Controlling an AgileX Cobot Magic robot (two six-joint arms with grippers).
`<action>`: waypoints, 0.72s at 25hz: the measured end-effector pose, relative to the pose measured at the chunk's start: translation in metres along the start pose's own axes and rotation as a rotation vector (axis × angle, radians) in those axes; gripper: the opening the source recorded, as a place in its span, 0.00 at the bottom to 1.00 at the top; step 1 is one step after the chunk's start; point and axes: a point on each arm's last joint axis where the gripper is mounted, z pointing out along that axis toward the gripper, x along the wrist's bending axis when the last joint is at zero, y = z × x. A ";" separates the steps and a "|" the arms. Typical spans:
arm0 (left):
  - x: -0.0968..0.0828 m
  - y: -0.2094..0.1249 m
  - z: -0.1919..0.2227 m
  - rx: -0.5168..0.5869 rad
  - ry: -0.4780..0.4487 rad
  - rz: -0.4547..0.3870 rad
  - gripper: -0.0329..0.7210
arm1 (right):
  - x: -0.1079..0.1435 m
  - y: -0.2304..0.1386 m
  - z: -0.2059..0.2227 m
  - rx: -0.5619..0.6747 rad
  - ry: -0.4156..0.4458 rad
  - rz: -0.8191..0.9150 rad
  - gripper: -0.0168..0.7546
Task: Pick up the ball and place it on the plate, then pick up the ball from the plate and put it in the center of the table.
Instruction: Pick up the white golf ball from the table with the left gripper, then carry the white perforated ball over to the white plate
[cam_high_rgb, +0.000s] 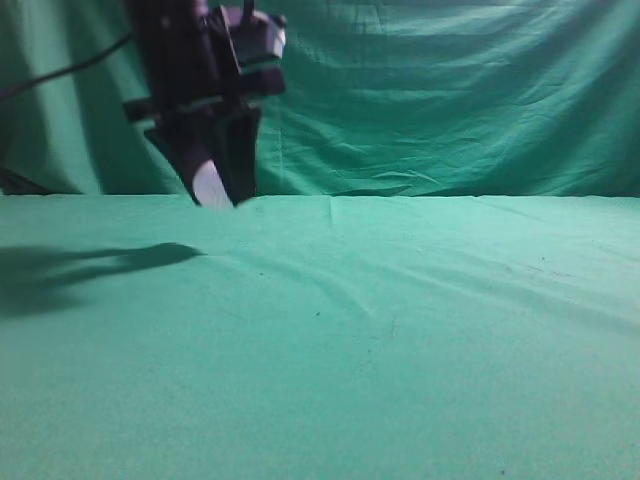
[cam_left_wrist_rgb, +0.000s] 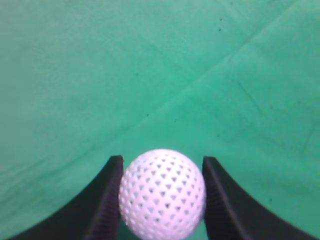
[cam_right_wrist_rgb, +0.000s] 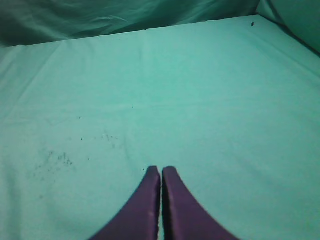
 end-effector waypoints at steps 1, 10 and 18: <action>0.000 0.000 -0.008 0.007 0.008 -0.005 0.46 | 0.000 0.000 0.000 0.000 0.000 0.000 0.02; 0.050 -0.021 -0.094 -0.010 0.083 -0.215 0.46 | 0.000 0.000 0.000 0.000 0.001 0.002 0.02; 0.102 -0.082 -0.142 -0.041 0.166 -0.449 0.46 | 0.000 0.000 0.000 0.000 0.001 0.002 0.02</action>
